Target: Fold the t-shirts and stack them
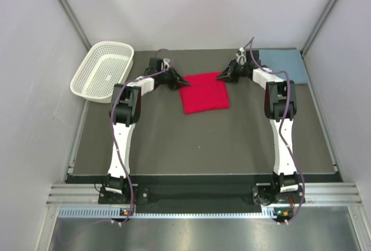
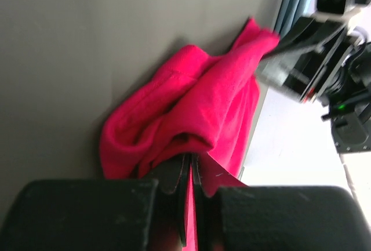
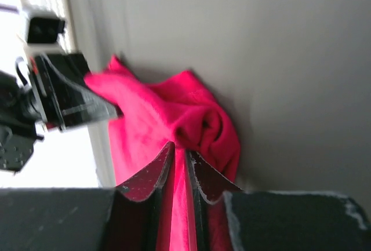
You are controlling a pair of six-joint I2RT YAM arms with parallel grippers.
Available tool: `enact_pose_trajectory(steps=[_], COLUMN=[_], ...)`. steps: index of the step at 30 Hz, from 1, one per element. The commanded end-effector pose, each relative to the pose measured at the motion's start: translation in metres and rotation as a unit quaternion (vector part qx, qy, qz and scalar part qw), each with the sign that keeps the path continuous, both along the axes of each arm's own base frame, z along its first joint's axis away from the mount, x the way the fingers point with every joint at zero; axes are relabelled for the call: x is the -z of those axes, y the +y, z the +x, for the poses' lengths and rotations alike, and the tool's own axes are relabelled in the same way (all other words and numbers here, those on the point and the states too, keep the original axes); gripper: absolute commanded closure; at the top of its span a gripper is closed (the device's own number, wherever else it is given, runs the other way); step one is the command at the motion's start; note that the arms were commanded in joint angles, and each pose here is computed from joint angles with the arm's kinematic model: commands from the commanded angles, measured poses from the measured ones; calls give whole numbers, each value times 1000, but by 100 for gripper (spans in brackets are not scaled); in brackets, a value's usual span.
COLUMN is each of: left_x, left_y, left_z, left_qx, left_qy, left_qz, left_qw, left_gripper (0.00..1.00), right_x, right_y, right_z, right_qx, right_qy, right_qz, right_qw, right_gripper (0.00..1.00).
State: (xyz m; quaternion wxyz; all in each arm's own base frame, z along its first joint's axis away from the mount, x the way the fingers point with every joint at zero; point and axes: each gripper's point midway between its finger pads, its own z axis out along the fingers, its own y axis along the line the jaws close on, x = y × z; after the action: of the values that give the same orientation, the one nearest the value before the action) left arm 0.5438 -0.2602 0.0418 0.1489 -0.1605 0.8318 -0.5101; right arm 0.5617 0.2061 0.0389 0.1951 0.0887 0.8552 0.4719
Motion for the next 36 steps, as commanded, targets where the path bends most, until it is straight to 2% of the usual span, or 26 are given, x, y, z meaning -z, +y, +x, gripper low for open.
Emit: enact_pose_trajectory(steps=[1,4,5,6,8,10,12,13,14,15,17,22,26,29,33,36], left_x=[-20,-28,-38,-43,-57,-67,-78,-79,-76,-73,-62,-37,-23,-33,-60,-90], left_y=[8,9,10,9,7,5,5,5,6,7,9,25,36,37,44,53], left_z=[7,5,6,6,9,12,18,19,20,20,22,26,23,20,11,-6], left_qx=[0,4,2,0,-4,-10,-18,-22,-23,-26,-29,-40,-33,-11,-4,3], left_qy=[-38,-44,-53,-56,-68,-73,-93,-94,-92,-88,-76,-62,-45,-48,-69,-87], left_qz=[18,26,27,25,17,5,1,2,3,4,5,26,48,65,99,134], left_qw=[999,999,998,998,998,997,995,995,996,996,997,997,997,997,993,987], left_gripper=[94,93,93,93,93,93,92,92,92,92,92,93,93,94,94,93], right_x=[-28,-41,-62,-59,-93,-90,-111,-96,-108,-95,-100,-60,-29,-9,10,-3], right_y=[-19,-18,-17,-17,-17,-19,-18,-18,-18,-18,-19,-18,-21,-28,-40,-39], right_z=[50,48,44,34,20,-3,-21,-36,-45,-58,-71,-113,-140,-157,-178,-190], right_qx=[42,43,37,37,29,24,12,7,0,-3,-8,-31,-34,-32,-22,-27], right_qy=[-90,-84,-100,-90,-115,-97,-114,-93,-107,-92,-100,-41,-13,4,43,38], right_qz=[-12,-1,-2,-10,-19,-22,-21,-22,-23,-24,-25,-15,-24,-46,-66,-64], right_qw=[995,996,994,995,993,995,993,995,994,995,995,999,999,998,997,997], right_gripper=[87,87,86,86,83,82,82,82,82,82,82,81,75,70,69,70])
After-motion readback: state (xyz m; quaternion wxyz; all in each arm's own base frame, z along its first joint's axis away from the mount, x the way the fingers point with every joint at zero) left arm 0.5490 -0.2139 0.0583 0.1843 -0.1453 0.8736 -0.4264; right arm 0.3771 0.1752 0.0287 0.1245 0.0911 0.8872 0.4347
